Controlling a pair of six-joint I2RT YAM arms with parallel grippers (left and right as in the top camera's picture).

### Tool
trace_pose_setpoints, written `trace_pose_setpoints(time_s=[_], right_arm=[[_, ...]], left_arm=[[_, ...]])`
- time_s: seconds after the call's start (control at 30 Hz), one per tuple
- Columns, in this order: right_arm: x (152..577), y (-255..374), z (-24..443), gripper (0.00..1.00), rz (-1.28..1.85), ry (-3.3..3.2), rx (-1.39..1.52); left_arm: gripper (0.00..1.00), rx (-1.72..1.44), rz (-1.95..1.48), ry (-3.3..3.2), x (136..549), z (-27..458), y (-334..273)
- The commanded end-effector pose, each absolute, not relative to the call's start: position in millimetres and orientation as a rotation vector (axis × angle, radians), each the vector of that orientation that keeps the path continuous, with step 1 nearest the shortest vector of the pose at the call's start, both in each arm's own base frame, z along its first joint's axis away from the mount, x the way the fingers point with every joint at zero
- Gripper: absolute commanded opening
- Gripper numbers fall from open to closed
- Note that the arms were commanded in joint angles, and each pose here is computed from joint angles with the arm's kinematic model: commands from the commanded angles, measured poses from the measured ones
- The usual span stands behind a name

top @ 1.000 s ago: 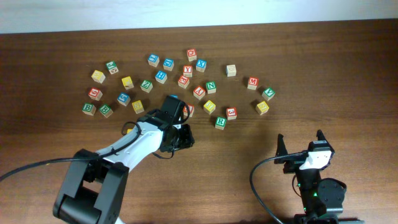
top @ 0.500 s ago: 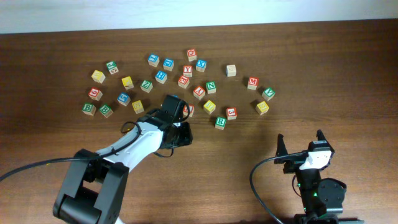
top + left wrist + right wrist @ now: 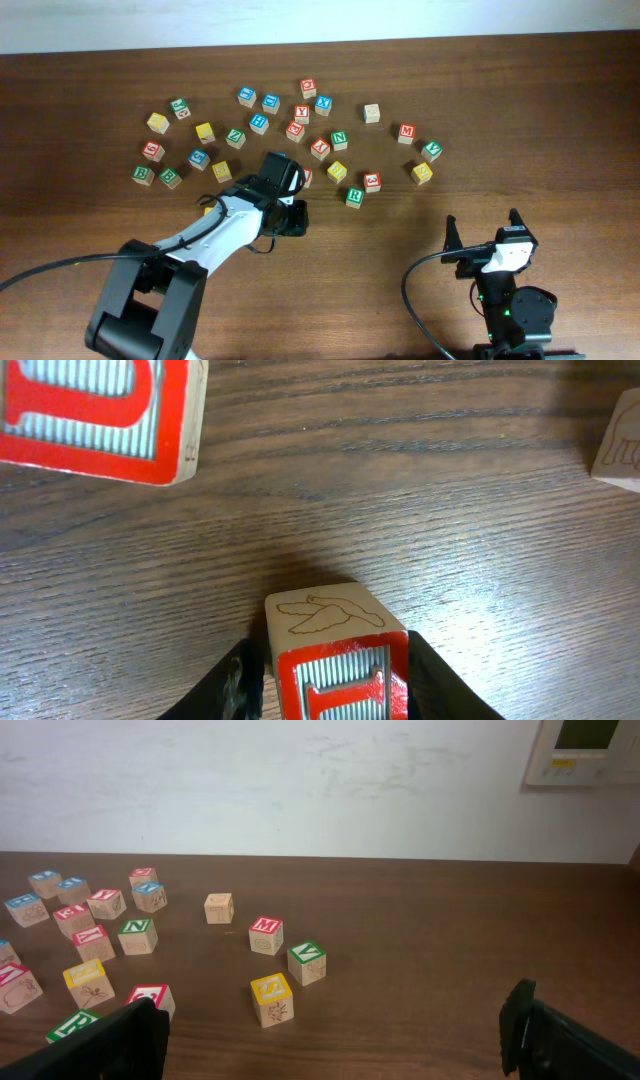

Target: Spell out ICRA

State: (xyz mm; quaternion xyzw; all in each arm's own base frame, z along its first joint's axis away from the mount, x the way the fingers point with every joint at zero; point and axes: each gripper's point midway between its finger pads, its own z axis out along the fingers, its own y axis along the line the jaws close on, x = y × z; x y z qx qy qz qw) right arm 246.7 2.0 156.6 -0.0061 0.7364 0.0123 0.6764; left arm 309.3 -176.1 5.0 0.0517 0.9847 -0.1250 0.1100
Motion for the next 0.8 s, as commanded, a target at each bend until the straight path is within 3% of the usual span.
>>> trace_pose_setpoints(time_s=[0.0, 0.13, 0.3, 0.4, 0.53, 0.6, 0.77], right_arm=[[246.7, -0.9, 153.6, 0.98, 0.024, 1.659, 0.006], [246.7, -0.8, 153.5, 0.98, 0.024, 1.659, 0.006], [246.7, -0.8, 153.5, 0.98, 0.024, 1.659, 0.006], [246.7, -0.8, 153.6, 0.98, 0.024, 1.659, 0.006], [246.7, -0.8, 153.6, 0.98, 0.024, 1.659, 0.006], [246.7, -0.8, 153.6, 0.98, 0.024, 1.659, 0.006], [246.7, -0.9, 153.6, 0.98, 0.024, 1.659, 0.006]], left_arm=[[0.41, 0.186, -0.341, 2.905, 306.1, -0.5, -173.7], [0.42, 0.185, -0.343, 2.905, 306.1, -0.4, -173.8], [0.58, 0.193, -0.394, 2.900, 307.1, 16.5, -180.6], [0.58, 0.196, -0.417, 2.845, 315.0, 39.9, -184.3], [0.49, 0.172, -0.407, 2.881, 307.1, 39.3, -180.7], [0.54, 0.028, -0.406, 2.932, 299.6, 36.7, -177.1], [0.63, 0.012, -0.299, 2.908, 306.4, 35.2, -165.2]])
